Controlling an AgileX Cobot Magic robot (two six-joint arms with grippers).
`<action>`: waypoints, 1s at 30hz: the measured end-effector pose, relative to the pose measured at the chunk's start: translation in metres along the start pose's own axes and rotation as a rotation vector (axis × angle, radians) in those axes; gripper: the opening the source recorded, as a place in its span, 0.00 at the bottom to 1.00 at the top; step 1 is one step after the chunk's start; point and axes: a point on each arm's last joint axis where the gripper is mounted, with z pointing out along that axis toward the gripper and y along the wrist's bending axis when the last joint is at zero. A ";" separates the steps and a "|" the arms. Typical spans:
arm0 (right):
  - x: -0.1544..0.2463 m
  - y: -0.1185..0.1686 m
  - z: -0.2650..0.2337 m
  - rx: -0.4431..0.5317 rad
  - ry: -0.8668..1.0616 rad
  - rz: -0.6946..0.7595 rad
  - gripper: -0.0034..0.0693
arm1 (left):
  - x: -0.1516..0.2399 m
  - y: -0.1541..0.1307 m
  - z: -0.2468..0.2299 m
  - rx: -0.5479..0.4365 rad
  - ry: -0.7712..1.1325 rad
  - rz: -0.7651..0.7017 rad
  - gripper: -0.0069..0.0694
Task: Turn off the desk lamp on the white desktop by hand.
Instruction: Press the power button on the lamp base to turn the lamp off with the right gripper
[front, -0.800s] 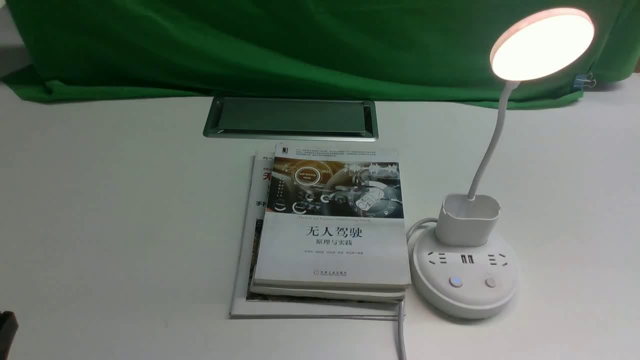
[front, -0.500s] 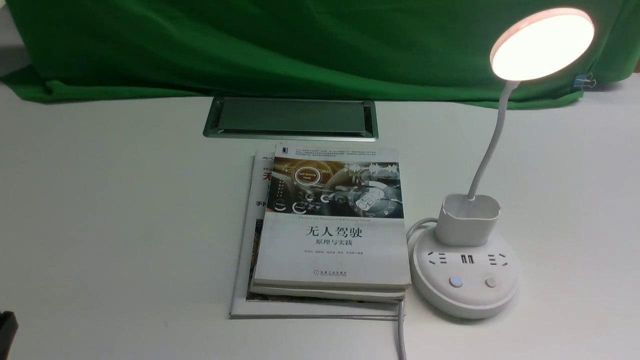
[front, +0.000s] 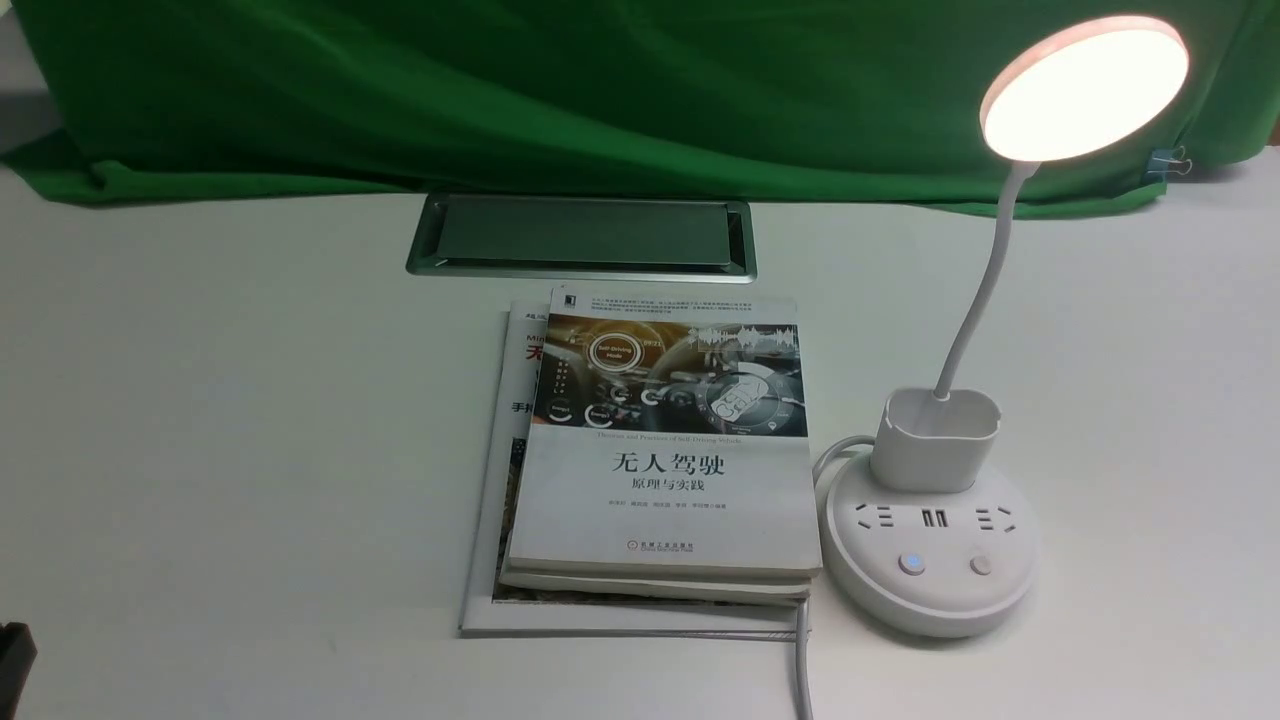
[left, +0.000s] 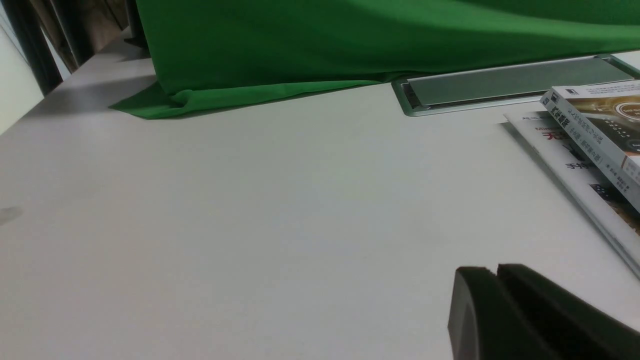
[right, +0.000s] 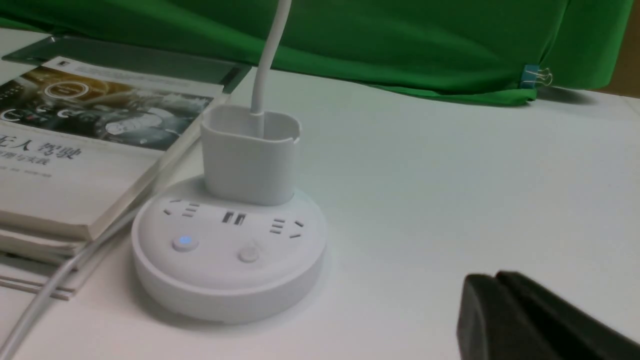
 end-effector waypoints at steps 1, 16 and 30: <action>0.000 0.000 0.000 0.000 0.000 0.000 0.12 | 0.000 0.000 0.000 0.000 0.000 0.000 0.12; -0.019 -0.004 -0.002 -0.005 -0.213 0.432 0.12 | 0.000 0.000 0.000 0.000 0.000 -0.001 0.12; -0.043 -0.006 -0.004 -0.028 -0.162 0.624 0.12 | 0.000 0.000 0.000 0.000 0.000 -0.001 0.12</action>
